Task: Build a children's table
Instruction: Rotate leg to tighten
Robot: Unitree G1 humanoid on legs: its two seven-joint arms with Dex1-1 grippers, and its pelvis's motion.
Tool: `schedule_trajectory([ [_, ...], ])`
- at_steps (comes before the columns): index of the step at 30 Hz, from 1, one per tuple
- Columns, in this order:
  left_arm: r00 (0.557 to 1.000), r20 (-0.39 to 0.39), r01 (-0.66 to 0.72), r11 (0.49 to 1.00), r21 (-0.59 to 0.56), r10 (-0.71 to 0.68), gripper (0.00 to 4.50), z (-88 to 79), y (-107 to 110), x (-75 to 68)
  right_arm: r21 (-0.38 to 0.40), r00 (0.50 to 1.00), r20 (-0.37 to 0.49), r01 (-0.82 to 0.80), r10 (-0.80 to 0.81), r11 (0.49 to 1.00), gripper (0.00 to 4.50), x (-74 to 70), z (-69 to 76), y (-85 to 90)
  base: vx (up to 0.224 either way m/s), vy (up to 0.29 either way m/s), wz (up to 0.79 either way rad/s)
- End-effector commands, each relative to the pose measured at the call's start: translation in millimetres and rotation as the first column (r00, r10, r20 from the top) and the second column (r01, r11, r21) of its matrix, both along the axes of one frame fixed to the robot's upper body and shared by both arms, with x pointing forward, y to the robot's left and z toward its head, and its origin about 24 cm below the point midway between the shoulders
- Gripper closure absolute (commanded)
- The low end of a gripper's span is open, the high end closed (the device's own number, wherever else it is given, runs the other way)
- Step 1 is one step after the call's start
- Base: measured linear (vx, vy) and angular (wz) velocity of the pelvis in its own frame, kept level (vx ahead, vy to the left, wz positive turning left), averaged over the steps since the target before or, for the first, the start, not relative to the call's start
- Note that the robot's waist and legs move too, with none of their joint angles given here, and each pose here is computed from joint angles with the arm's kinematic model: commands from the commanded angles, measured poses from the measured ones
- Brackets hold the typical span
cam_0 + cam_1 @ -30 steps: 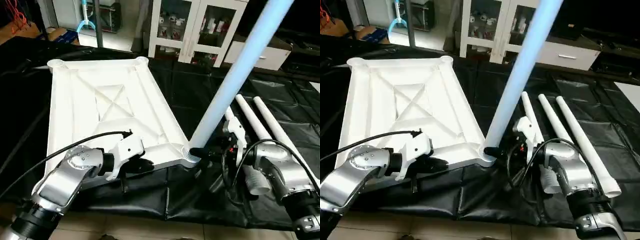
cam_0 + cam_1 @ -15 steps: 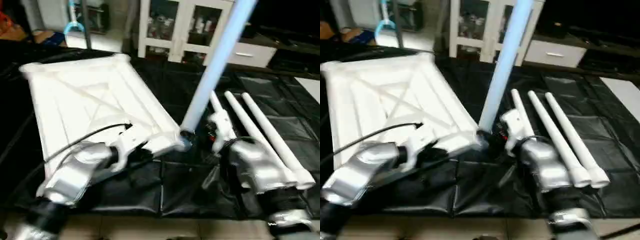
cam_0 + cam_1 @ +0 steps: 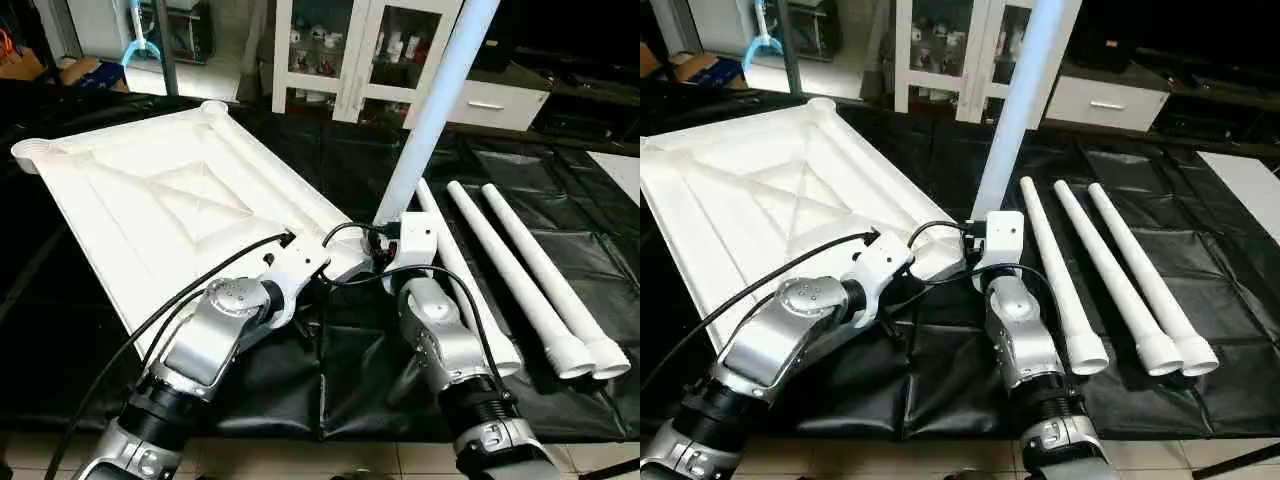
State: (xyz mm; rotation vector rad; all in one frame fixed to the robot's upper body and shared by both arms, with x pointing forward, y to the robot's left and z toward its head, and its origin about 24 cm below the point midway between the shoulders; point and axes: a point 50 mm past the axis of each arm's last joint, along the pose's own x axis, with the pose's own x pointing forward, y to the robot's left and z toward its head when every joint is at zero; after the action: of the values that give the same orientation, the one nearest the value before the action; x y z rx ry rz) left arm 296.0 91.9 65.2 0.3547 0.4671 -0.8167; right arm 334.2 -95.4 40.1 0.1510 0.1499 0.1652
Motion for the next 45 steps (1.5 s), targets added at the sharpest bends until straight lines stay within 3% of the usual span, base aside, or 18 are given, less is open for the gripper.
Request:
schedule_trajectory([
  [1,0.999,0.039,0.01,1.0,-0.012,-0.01,4.5,11.5,-1,1.8,0.026,0.999,0.028,-0.032,0.032,0.999,2.03,-1.4,3.1,-5.4,0.0,0.0,0.0],
  [6,0.999,0.038,0.033,0.999,-0.002,-0.033,4.5,9.5,3,0.0,0.015,0.991,0.106,-0.088,0.086,0.996,1.55,-4.9,15.0,-11.7,0.0,0.0,0.0],
  [10,0.995,0.024,0.099,0.995,0.005,-0.099,4.5,6.2,11,-5.7,-0.01,0.971,0.112,-0.209,0.209,0.978,1.12,-10.2,21.6,-22.0,0.0,0.0,0.0],
  [12,0.981,0.021,0.194,0.981,-0.018,-0.194,4.5,5.1,19,-12.3,-0.037,0.917,0.091,-0.387,0.389,0.921,1.12,-18.7,24.9,-36.9,0.0,0.0,0.0],
  [14,0.973,0.026,0.23,0.973,-0.032,-0.23,4.5,5.3,22,-14.8,-0.035,0.882,0.081,-0.463,0.464,0.886,1.12,-23.2,26.8,-43.7,0.0,0.0,0.0],
  [18,0.941,0.002,0.339,0.939,-0.054,-0.34,4.5,3.9,37,-25.6,-0.132,0.76,-0.021,-0.646,0.649,0.752,1.12,-36.3,25.3,-75.4,0.0,0.0,0.0],
  [22,0.93,-0.013,0.366,0.929,-0.053,-0.367,4.5,3.9,44,-28.9,-0.156,0.719,-0.076,-0.693,0.691,0.704,1.12,-38.0,23.6,-91.5,0.0,0.0,0.0],
  [28,0.913,-0.017,0.406,0.911,-0.072,-0.409,4.5,6.5,46,-32.2,-0.115,0.636,-0.084,-0.771,0.767,0.626,1.12,-38.9,24.6,-94.0,0.0,0.0,0.0],
  [38,0.902,-0.021,0.429,0.9,-0.071,-0.431,4.5,5.3,45,-34.5,-0.1,0.562,-0.052,-0.826,0.826,0.555,1.12,-32.9,27.5,-86.9,0.0,0.0,0.0],
  [40,0.9,-0.022,0.433,0.899,-0.07,-0.435,4.5,5.3,45,-34.7,-0.096,0.557,-0.054,-0.829,0.828,0.551,1.46,-31.6,27.0,-87.9,0.0,0.0,0.0],
  [43,0.898,-0.025,0.438,0.897,-0.067,-0.44,4.5,5.3,46,-35.0,-0.082,0.561,-0.056,-0.827,0.826,0.556,1.51,-30.6,26.0,-90.1,0.0,0.0,0.0],
  [45,0.897,-0.025,0.438,0.896,-0.066,-0.44,4.5,5.4,46,-35.0,-0.077,0.559,-0.057,-0.829,0.827,0.554,1.88,-30.8,25.9,-90.8,0.0,0.0,0.0],
])
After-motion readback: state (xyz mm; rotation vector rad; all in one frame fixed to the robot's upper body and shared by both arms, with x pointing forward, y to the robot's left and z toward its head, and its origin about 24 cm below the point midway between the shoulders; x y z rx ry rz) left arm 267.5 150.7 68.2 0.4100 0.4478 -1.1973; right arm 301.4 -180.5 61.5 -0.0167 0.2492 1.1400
